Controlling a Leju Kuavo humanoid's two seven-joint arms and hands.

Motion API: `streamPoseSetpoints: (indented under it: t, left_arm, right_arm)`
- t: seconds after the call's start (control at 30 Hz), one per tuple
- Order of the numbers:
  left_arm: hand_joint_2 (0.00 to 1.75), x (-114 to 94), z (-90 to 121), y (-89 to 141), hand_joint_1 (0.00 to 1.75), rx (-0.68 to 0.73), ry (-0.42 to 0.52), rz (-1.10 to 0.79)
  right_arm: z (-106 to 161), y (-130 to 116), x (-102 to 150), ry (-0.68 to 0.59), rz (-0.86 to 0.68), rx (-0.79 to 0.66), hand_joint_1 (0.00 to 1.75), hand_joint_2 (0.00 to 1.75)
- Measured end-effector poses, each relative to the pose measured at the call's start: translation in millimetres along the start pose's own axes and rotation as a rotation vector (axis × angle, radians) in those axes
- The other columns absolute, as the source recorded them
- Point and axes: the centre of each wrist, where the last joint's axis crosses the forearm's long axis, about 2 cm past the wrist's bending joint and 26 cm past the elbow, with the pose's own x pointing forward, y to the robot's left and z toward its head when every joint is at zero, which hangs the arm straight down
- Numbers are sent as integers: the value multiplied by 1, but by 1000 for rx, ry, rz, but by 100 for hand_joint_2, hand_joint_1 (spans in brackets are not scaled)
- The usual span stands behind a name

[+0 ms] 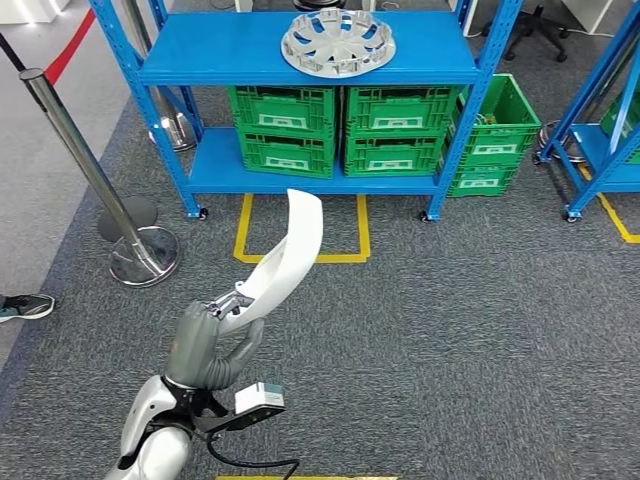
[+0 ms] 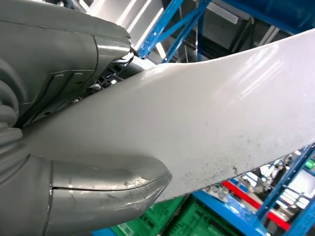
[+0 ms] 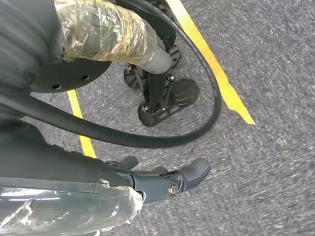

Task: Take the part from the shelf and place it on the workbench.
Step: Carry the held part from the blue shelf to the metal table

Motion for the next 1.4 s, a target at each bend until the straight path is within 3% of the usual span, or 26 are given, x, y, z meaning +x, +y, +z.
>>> streamPoseSetpoints:
  t: [0.6, 0.97, 1.4]
  left_arm:
    - [175, 12, -22, -11, 175, -43, -59, 125]
    - [175, 13, -27, -20, 175, -60, -92, 103]
    - [175, 14, -26, -27, 175, -73, -90, 123]
  right_arm:
    - [-3, 17, 18, -23, -54, -15, 0, 175]
    - [0, 39, 24, -52, -96, 23, 0, 175]
    - [0, 44, 28, -55, -101, 33, 0, 175]
